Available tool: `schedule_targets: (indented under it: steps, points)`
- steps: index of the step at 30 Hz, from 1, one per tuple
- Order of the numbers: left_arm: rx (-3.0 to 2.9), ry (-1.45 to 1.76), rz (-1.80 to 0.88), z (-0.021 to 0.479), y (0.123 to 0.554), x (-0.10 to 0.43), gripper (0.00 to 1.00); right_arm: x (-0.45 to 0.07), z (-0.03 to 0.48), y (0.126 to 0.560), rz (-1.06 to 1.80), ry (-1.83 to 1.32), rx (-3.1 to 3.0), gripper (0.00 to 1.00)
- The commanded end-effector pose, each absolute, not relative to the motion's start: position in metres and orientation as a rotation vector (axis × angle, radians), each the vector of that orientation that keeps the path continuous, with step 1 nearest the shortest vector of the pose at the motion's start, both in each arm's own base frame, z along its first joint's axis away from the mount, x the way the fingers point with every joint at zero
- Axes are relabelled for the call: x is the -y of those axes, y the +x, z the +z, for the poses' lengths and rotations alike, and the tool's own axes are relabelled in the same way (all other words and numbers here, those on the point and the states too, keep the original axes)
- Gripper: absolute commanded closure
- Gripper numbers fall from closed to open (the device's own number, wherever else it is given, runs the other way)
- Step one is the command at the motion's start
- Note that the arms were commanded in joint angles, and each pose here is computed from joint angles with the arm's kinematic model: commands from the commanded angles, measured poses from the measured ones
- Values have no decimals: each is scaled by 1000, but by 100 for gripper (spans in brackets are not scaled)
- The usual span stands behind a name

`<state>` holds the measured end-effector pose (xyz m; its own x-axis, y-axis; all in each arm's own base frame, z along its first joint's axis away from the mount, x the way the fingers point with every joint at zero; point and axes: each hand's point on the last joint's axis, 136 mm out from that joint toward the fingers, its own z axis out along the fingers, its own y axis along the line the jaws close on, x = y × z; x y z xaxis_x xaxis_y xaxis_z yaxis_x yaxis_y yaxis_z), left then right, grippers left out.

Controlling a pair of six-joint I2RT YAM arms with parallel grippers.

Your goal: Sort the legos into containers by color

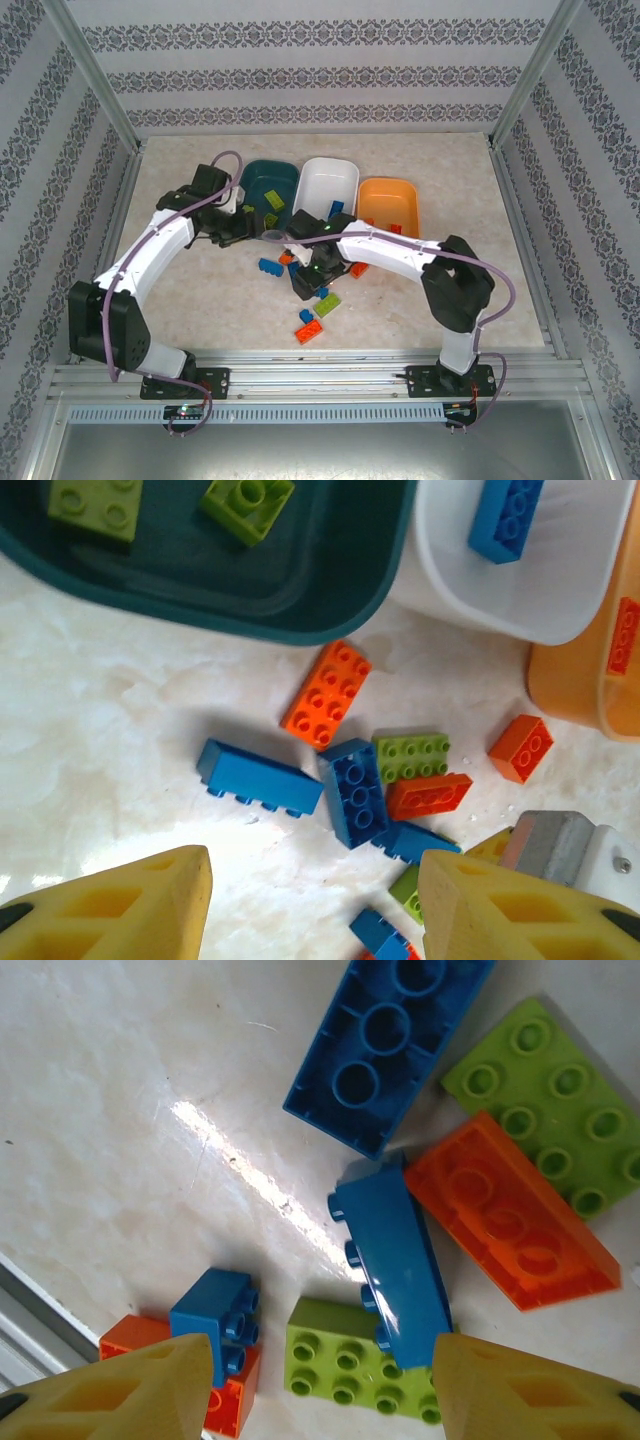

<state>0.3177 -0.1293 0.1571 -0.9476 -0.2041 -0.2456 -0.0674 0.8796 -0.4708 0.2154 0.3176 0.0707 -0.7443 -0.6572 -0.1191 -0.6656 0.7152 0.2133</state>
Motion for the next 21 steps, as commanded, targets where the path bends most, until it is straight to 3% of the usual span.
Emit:
schedule_targets:
  steps: [1,12,21]
  points:
    - [-2760,-183,-647,161,308,120,43,-317,66,216,283,-1183,-2869,41]
    - [-2765,-189,-638,156,295,114,42,-306,44,222,99,-1247,-2903,43]
    - [-2759,-211,-665,157,301,117,42,-303,30,221,66,-1246,-2914,56]
